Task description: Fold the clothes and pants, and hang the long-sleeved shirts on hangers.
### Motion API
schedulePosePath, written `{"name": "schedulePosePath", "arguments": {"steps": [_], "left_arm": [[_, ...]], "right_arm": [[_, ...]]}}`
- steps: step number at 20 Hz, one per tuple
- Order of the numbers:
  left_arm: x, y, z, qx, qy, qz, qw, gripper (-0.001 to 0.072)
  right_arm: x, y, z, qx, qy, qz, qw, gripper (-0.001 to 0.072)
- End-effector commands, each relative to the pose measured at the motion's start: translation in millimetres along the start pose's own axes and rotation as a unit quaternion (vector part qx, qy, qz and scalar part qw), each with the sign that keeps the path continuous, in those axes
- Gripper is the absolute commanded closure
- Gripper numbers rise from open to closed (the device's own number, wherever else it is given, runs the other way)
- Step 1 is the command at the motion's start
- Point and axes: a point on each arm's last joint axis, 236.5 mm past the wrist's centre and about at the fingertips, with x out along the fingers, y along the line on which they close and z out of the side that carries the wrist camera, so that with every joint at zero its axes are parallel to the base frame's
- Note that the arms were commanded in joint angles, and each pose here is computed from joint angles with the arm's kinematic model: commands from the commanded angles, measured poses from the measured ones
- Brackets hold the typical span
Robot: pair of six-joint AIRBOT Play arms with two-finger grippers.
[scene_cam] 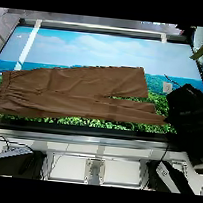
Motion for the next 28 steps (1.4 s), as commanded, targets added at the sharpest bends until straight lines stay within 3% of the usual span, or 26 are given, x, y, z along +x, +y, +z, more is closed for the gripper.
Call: {"name": "schedulePosePath", "arguments": {"steps": [1,4,6,11,17,21,28], "left_arm": [[-11,45,-20,0.035,0.044,0.09,0.994,0.069],[-10,24,-13,0.021,0.024,0.052,0.998,0.069],[-15,-15,3,0.052,-0.009,0.007,0.999,0.0692],[-30,-113,39,0.151,-0.059,-0.005,0.987,0.0693],[-30,-222,81,0.228,-0.156,0.01,0.961,0.0693],[10,-238,102,0.196,-0.173,0.02,0.965,0.0693],[90,-222,125,0.156,-0.182,0.02,0.971,0.0694]], "right_arm": [[1,-12,-37,0.038,0.008,-0.02,0.999,0.0696],[10,0,-35,0.049,-0.005,0.012,0.999,0.0696],[-6,13,5,0.049,-0.083,0.036,0.995,0.0696],[-76,17,116,0.038,-0.267,0.027,0.962,0.0698],[-63,57,234,-0.022,-0.276,0.059,0.959,0.0698],[-26,53,320,0.01,-0.298,0.066,0.952,0.0698],[72,36,396,0.057,-0.302,0.071,0.949,0.0699]]}}
